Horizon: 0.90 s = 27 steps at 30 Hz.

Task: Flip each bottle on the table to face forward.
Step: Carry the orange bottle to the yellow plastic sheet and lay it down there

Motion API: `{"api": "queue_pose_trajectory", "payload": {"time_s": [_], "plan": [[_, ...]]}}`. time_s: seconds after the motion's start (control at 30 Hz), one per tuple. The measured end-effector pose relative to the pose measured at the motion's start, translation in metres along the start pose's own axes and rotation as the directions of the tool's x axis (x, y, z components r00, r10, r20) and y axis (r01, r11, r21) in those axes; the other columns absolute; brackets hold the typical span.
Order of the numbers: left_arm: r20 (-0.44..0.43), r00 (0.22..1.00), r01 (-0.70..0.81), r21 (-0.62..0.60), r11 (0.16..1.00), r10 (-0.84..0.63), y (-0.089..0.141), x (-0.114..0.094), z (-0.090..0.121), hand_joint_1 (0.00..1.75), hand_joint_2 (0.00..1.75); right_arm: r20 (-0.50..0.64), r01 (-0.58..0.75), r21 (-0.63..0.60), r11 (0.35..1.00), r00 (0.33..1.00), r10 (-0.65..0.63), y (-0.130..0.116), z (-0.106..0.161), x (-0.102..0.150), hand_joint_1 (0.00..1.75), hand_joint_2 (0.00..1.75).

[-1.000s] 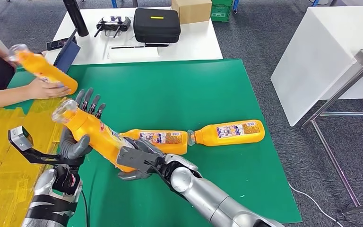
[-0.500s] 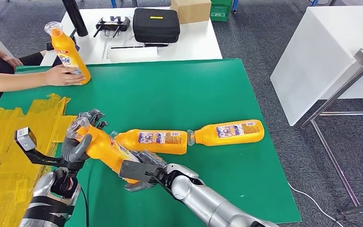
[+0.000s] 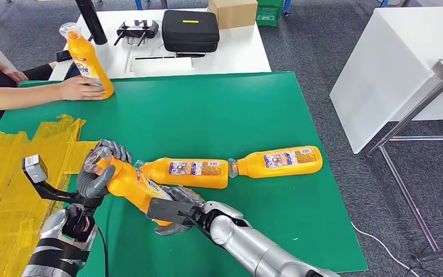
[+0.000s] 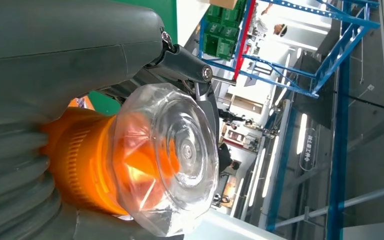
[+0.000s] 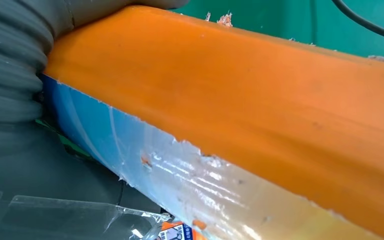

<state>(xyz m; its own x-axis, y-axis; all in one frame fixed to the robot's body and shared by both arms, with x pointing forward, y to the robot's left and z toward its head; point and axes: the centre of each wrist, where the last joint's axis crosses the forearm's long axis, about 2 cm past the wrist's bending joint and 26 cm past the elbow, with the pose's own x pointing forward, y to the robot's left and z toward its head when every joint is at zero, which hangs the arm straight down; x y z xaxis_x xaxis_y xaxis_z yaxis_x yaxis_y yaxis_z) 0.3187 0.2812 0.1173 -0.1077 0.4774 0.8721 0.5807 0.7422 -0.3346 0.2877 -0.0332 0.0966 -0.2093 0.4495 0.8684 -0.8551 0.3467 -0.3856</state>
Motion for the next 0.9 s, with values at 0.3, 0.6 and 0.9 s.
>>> {"api": "queue_pose_trajectory", "payload": {"time_s": [0.3,0.6,0.9], "plan": [[0.033,0.93,0.353,0.194,0.915,-0.365,0.01,0.031,-0.019,1.75,1.75,0.043,0.019,-0.147,0.989,0.999,-0.013,-0.015,0.01,0.005,0.0,0.0],[0.136,0.654,0.525,0.627,0.576,-0.744,0.032,0.118,-0.033,1.75,1.75,0.162,0.074,-0.306,0.949,0.986,-0.024,-0.062,0.042,0.019,0.0,0.0],[-0.104,0.115,0.686,0.727,0.003,-0.988,0.024,0.155,-0.025,1.75,1.75,0.197,0.073,-0.335,0.939,0.98,-0.006,-0.069,0.055,0.02,0.0,0.0]]}}
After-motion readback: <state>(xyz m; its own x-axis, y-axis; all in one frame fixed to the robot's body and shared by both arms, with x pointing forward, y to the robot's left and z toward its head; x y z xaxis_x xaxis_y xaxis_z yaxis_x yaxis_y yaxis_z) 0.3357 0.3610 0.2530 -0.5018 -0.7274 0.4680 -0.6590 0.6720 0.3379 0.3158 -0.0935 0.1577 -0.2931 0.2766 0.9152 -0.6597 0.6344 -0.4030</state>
